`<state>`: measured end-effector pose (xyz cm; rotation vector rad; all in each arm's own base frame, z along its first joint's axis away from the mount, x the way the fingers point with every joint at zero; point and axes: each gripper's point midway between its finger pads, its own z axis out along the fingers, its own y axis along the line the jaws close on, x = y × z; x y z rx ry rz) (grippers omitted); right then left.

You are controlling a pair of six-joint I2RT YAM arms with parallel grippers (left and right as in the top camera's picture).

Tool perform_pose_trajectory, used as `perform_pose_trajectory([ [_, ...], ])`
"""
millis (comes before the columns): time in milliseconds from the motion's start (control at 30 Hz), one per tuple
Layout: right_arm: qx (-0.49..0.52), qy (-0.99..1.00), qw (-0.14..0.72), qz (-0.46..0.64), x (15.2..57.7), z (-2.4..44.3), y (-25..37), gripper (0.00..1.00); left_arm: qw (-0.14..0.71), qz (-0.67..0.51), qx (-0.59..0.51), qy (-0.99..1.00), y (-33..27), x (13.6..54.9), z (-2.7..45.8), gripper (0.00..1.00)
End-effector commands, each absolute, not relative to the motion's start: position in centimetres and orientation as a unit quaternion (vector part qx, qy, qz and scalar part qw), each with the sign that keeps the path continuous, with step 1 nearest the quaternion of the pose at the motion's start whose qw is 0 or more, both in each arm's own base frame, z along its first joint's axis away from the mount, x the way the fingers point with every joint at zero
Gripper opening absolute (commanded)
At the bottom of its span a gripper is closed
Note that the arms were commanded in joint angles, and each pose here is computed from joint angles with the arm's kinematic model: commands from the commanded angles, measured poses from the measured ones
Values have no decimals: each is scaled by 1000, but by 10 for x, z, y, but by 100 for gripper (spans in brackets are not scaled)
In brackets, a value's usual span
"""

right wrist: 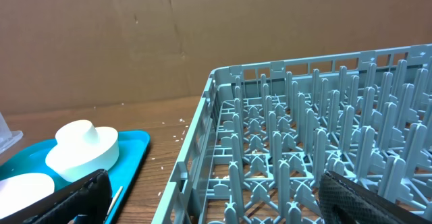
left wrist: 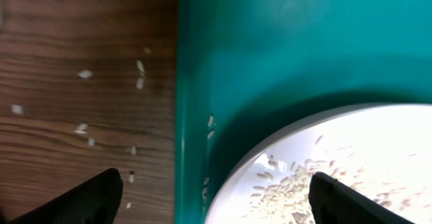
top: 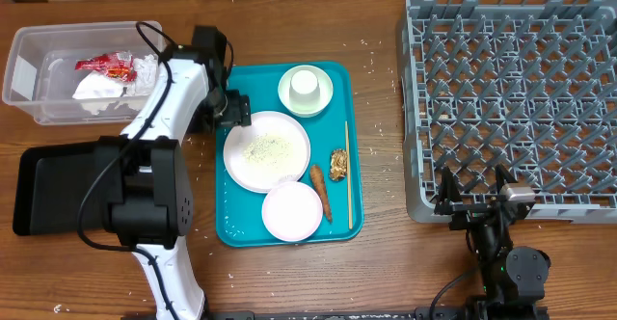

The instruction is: Sort waste into correct bins and load items into the dishwasher

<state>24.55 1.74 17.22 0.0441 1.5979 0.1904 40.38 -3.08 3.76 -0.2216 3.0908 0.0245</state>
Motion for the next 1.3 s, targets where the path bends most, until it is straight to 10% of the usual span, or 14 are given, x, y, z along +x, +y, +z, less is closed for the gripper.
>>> perform_pose_trajectory([
  [0,22,714,695,83,246,170,17,100,9,-18,-42,999,-43,396,24,88],
  [467,22,714,695,83,246,170,17,100,20,-62,-5,998,-57,395,5,84],
  [833,22,714,695,83,246,170,17,100,19,-64,-8,998,-58,394,1,63],
  [1267,22,714,695,83,246,170,17,100,34,30,-53,998,-26,413,49,67],
])
